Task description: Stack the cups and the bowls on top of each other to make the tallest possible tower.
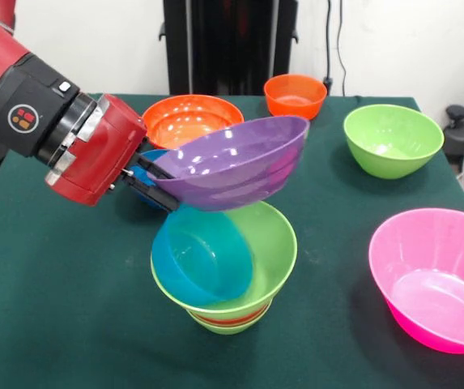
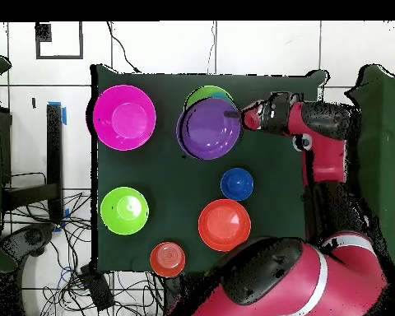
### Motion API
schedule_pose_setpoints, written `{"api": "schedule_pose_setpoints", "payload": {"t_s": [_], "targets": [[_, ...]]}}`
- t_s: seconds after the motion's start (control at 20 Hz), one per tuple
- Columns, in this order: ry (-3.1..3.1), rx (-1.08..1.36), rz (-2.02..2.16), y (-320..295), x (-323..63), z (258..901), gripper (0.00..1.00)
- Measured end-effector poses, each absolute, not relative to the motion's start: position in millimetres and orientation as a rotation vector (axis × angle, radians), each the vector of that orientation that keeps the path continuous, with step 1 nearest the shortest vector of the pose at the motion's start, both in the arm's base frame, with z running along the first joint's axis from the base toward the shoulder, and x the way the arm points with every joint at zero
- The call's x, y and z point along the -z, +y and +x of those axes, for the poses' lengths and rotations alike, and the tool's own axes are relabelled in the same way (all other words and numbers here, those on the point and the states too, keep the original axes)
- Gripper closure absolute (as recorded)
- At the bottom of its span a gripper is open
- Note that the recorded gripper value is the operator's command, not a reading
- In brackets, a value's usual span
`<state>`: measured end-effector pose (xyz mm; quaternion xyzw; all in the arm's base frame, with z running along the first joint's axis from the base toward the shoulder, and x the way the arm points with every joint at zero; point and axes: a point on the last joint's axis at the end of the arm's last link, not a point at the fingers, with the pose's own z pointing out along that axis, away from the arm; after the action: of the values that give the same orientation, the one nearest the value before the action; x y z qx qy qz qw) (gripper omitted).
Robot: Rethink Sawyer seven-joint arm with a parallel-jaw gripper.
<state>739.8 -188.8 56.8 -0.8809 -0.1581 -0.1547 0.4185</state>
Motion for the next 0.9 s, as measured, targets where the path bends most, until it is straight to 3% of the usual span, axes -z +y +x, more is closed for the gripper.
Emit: {"api": "schedule_pose_setpoints", "payload": {"t_s": [0.9], "targets": [[-0.417,0.192,-2.335,-222.7,-20.0,687.2,1.0]]}}
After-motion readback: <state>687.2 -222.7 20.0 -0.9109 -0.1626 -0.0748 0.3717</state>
